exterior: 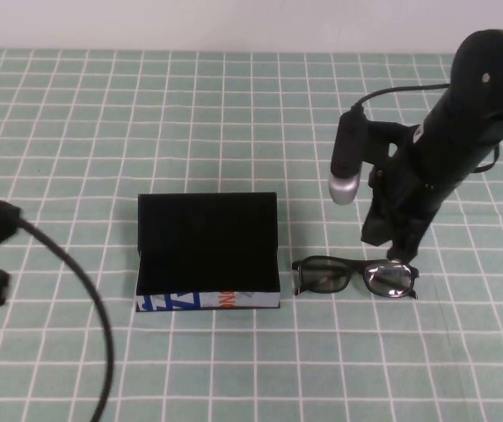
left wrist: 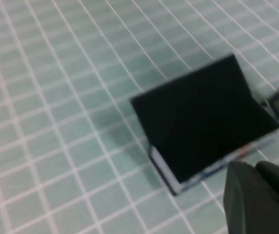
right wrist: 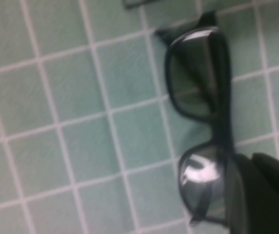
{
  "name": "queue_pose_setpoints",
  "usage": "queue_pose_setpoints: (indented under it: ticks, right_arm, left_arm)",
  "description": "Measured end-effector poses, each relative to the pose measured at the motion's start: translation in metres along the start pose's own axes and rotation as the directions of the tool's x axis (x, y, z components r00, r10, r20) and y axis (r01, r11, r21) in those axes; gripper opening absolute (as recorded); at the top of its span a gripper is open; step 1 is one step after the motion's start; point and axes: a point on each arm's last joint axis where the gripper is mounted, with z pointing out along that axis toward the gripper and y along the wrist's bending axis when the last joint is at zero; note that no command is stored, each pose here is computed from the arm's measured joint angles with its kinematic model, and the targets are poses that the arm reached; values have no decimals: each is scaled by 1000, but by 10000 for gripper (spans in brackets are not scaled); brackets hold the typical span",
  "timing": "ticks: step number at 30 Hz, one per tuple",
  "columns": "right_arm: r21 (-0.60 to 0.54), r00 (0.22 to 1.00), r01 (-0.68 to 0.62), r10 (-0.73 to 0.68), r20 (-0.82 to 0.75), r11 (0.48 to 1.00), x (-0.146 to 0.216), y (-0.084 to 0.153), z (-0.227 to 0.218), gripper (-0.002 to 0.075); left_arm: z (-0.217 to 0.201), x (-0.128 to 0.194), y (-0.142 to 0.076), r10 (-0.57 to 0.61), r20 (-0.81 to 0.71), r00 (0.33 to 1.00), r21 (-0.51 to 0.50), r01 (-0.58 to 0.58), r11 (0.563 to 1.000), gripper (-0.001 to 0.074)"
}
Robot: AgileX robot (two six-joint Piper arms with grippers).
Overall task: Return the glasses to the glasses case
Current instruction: Pick up the glasses from the table
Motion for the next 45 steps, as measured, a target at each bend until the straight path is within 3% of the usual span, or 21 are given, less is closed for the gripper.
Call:
queue_pose_setpoints:
  ticks: [7,12,18,29,45]
  right_arm:
    - [-18,1000,-8,9,12,1000,-2,-4,13,95]
    - [-37,1000,-16,16,5,999,-1,-6,21,192]
    - [-40,1000,27,-27,-8,999,0,-8,26,222]
    - [-120,998,38,-45,-53,992,3,-8,57,275]
    - [-60,994,54,-60,-90,997,7,-19,83,280]
  left_arm:
    - [37,-5,1,-41,-44,998,169,48,984,-2]
    - [57,-4,18,-168,-68,983,270,180,946,-2]
    - [64,1,47,-373,-92,923,310,383,870,-2]
    - [63,10,51,-324,-147,935,280,353,893,-2]
    - [67,8,40,-280,-164,946,321,320,891,-2]
